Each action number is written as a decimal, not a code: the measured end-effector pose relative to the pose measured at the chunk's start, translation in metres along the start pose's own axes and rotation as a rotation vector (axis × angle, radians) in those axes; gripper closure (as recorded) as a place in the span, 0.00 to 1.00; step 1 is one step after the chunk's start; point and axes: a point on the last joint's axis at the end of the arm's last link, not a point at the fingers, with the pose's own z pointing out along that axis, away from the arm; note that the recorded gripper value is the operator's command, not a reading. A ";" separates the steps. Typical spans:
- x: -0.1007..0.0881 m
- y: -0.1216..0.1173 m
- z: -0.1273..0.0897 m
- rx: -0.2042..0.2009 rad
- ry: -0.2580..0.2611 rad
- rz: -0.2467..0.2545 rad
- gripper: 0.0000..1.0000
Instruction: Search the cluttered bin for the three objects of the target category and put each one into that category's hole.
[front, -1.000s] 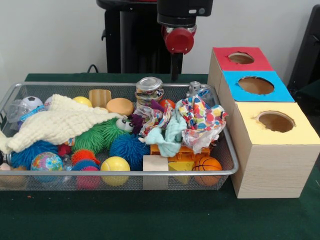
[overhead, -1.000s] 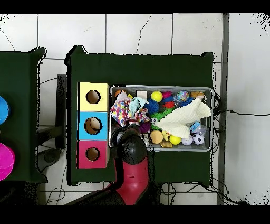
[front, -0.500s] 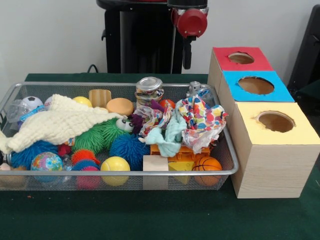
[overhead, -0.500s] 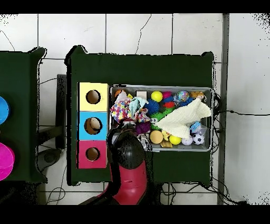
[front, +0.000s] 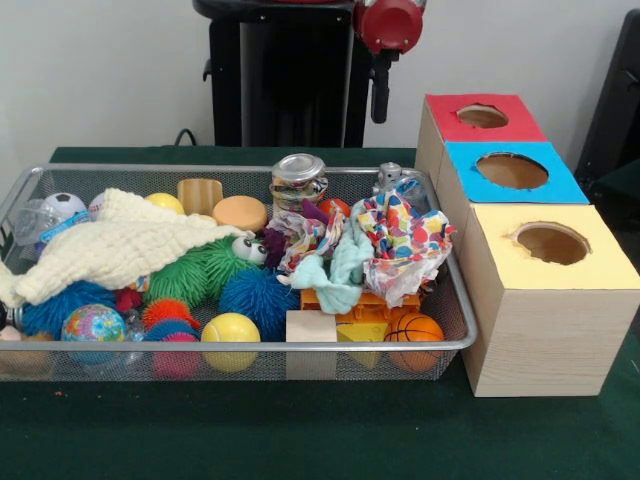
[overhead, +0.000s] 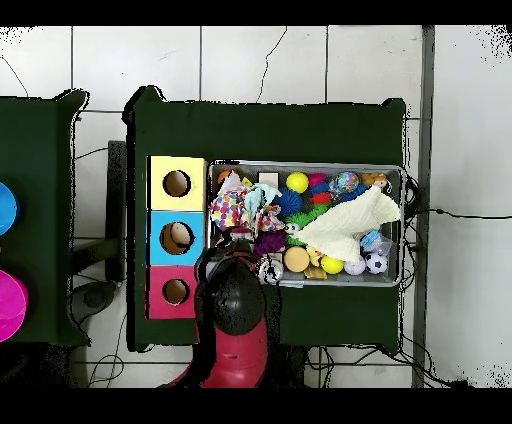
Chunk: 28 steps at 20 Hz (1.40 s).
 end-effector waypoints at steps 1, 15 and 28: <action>0.002 -0.001 -0.001 -0.008 -0.005 0.006 1.00; 0.031 -0.011 0.001 -0.087 -0.046 0.056 1.00; 0.030 -0.031 0.025 -0.095 -0.113 0.087 0.00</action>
